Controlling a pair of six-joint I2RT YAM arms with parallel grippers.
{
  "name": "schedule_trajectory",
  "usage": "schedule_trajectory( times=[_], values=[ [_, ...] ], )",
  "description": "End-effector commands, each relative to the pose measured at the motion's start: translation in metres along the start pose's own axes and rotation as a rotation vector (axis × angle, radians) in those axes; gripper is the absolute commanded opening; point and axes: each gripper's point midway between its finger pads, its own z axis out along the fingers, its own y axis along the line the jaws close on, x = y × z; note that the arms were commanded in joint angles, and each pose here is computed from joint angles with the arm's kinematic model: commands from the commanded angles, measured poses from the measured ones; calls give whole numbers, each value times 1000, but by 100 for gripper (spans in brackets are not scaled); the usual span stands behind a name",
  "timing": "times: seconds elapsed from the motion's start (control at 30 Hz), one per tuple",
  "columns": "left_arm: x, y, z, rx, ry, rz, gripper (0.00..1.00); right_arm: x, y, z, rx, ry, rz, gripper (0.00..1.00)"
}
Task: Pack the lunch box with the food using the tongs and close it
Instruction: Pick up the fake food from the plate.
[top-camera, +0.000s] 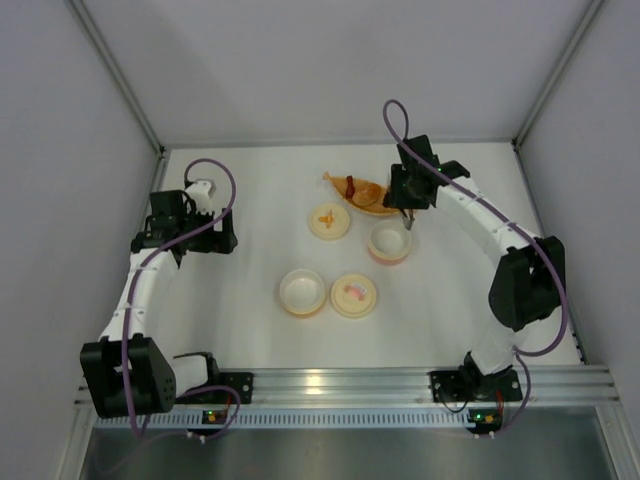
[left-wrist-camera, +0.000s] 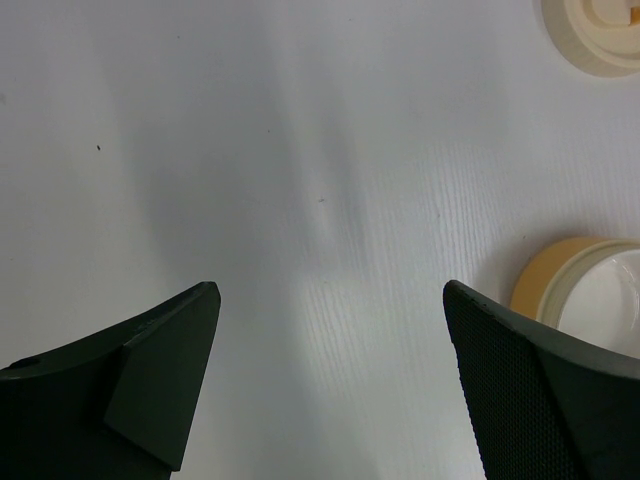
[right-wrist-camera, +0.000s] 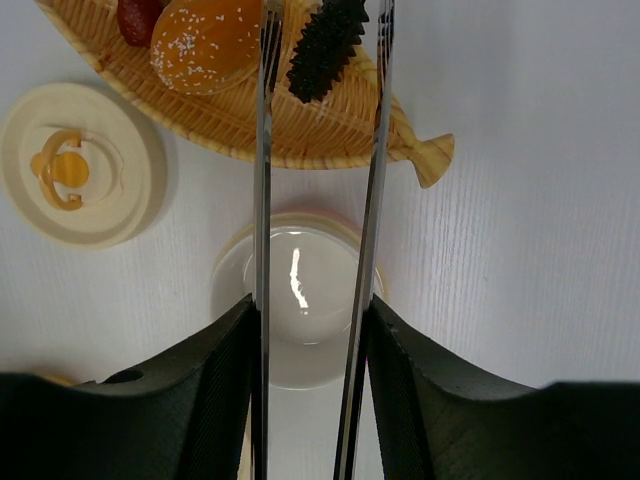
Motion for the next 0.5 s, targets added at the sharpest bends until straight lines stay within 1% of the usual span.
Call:
schedule_trajectory(
  times=[0.0,0.07,0.47],
  values=[
    [-16,1,-1,-4,-49,19,98,-29,19,-8,-28,-89,14,45],
    [-15,2,-1,-7,-49,21,98,-28,21,-6,-29,-84,11,46],
    [-16,2,0,-5,-49,24,98,-16,23,8,-2,-51,-1,46]
  ],
)
